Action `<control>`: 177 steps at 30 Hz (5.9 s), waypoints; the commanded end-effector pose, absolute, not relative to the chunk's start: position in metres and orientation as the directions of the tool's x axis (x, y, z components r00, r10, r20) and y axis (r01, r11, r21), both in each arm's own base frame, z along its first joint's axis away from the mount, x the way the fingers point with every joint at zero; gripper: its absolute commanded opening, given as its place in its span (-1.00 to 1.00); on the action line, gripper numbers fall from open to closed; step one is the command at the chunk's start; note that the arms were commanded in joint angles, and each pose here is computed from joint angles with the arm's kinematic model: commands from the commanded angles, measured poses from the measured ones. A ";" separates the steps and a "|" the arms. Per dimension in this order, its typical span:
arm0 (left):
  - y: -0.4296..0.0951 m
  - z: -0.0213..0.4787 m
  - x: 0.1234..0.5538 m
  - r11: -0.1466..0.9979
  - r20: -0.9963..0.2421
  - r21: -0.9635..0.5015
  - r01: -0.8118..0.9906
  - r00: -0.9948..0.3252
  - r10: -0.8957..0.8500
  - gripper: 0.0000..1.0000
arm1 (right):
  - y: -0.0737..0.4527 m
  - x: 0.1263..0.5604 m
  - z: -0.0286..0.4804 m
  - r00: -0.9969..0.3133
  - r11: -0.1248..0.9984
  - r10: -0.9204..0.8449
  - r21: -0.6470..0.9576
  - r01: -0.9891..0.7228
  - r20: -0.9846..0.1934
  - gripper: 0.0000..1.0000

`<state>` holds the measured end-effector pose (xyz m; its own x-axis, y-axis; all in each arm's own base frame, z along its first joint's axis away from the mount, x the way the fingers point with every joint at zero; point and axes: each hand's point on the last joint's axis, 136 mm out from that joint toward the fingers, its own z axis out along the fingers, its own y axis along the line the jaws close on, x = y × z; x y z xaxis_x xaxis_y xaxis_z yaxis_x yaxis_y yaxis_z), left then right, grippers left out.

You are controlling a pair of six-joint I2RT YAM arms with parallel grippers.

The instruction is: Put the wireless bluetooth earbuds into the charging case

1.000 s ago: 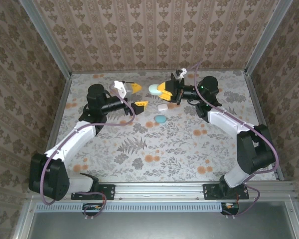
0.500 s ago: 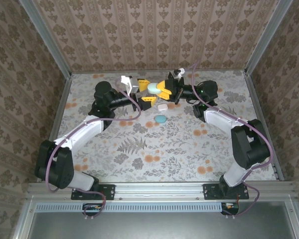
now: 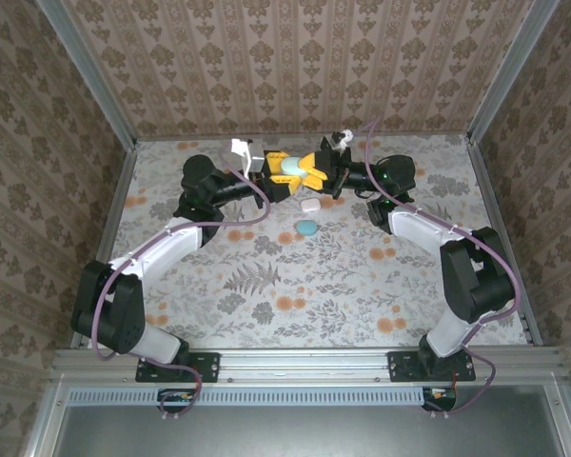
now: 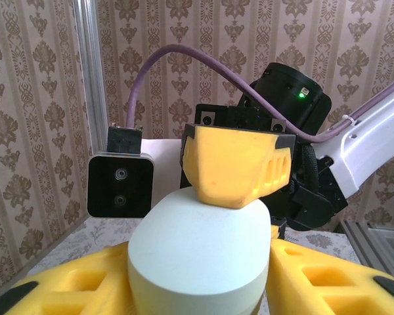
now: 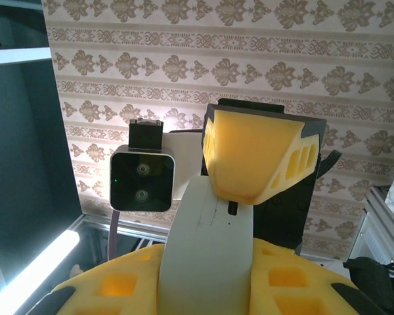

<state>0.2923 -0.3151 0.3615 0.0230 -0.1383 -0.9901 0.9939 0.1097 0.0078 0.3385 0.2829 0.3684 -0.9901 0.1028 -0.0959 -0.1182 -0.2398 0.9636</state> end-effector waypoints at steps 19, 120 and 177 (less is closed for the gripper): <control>-0.322 0.379 0.276 0.051 -0.984 0.082 0.995 0.089 -0.157 0.10 | 0.287 0.330 0.391 -0.984 -0.291 0.103 0.942 -0.168 -0.144 -0.49; -0.329 0.321 0.223 -0.014 -0.994 0.063 0.998 0.064 0.090 -0.42 | 0.212 0.308 0.326 -0.459 0.682 0.161 0.435 -0.588 -0.874 0.24; -0.326 0.362 0.242 0.118 -0.984 0.167 0.979 0.172 -0.038 -0.32 | 0.276 0.304 0.346 -0.945 -0.027 0.151 0.955 -0.296 -0.289 -0.55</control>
